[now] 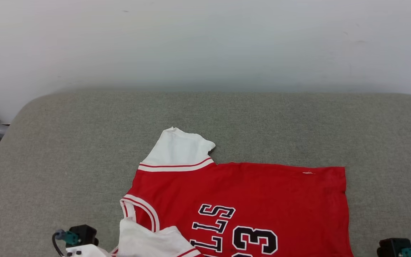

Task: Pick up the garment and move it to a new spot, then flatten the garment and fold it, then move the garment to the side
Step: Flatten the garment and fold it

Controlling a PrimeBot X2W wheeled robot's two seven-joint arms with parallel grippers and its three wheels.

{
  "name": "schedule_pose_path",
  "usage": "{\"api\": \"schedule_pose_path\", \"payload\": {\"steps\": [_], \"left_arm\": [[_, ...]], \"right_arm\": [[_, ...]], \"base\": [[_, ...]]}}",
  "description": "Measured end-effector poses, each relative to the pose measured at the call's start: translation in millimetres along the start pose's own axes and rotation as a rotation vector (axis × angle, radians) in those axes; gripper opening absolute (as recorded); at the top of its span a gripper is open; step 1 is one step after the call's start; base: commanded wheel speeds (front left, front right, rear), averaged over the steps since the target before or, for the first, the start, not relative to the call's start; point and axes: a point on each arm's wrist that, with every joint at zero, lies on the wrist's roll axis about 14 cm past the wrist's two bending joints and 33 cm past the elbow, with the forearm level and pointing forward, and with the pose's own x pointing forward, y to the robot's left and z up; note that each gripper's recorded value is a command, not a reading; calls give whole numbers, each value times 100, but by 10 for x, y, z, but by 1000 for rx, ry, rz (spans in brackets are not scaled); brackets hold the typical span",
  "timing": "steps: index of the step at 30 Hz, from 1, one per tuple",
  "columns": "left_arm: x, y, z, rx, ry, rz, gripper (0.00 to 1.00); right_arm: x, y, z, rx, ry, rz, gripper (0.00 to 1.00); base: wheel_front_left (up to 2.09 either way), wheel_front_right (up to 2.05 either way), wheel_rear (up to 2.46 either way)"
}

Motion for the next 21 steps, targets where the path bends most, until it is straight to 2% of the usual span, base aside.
{"api": "schedule_pose_path", "payload": {"steps": [5,14,18,21], "left_arm": [[-4,46,445,89,-169,25,100],[33,-246,1300,217,-471,-20,100],[116,-438,1688,242,-581,-65,100],[263,-516,1896,257,-601,-85,100]], "right_arm": [[-24,30,381,-34,-206,-8,100],[-200,88,1218,-111,-590,-49,100],[-239,128,1499,-130,-697,-58,100],[-217,160,1653,-139,-743,-60,100]], "base": [[0,0,0],[0,0,0],[0,0,0],[0,0,0]]}}
